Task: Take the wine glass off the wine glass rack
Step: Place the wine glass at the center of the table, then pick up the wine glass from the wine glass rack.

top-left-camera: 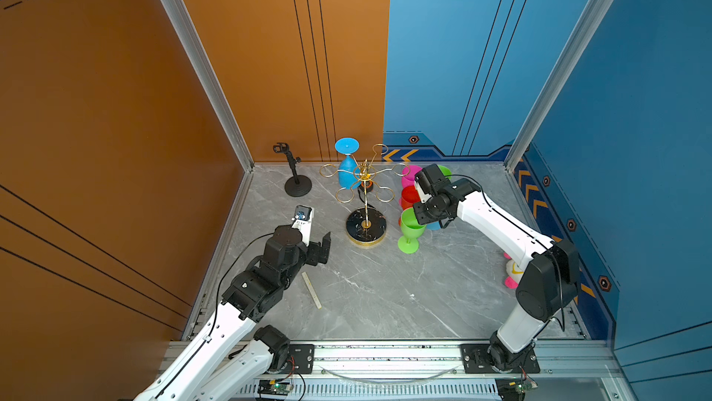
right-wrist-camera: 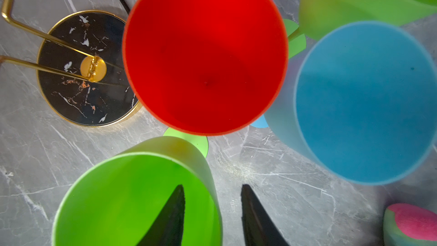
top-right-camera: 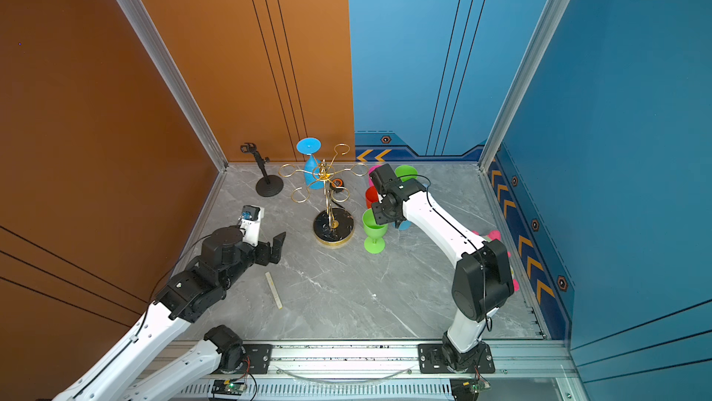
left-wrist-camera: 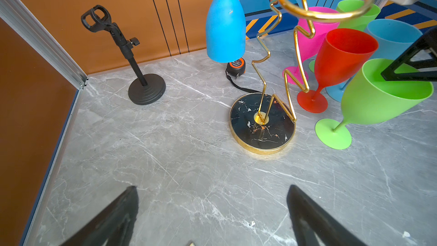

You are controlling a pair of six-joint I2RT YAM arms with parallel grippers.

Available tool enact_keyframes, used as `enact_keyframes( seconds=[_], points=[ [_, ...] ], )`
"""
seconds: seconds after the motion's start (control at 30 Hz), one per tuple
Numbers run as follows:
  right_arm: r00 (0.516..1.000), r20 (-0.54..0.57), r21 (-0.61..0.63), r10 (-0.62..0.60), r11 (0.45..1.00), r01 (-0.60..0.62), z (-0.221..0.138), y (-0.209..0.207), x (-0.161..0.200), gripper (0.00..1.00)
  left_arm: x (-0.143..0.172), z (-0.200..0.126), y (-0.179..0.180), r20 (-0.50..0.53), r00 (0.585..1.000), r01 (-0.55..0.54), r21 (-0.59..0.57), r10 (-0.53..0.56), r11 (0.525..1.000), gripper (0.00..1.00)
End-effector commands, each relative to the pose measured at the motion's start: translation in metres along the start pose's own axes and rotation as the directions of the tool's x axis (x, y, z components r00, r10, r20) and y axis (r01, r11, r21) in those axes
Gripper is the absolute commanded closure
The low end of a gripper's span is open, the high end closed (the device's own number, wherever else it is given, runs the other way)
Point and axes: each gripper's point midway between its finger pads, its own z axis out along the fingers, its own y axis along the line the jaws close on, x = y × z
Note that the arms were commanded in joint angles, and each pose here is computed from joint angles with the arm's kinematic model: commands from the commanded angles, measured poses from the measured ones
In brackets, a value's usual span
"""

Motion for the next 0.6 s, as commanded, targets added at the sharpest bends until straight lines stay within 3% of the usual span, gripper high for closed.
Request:
enact_keyframes(
  seconds=[0.0, 0.13, 0.27, 0.57],
  points=[
    [0.997, 0.076, 0.001, 0.014, 1.0, -0.014, -0.038, -0.007, -0.007, 0.47, -0.01, -0.002, 0.003, 0.006, 0.999, 0.041, 0.014, -0.041, 0.999, 0.02],
    [0.992, 0.123, 0.0, 0.022, 1.0, -0.022, -0.059, -0.012, -0.004, 0.28, -0.016, -0.002, 0.011, 0.015, 0.995, 0.093, 0.027, -0.094, 0.995, 0.02],
    [0.986, 0.165, -0.037, 0.031, 0.999, -0.025, -0.077, -0.011, 0.001, 0.18, -0.028, -0.003, 0.024, 0.036, 0.988, 0.152, 0.024, -0.153, 0.988, 0.02],
    [0.952, 0.296, -0.224, 0.074, 0.975, -0.007, -0.105, 0.01, 0.008, 0.14, -0.083, 0.01, 0.049, 0.047, 0.942, 0.33, 0.068, -0.333, 0.942, 0.01]
  ],
)
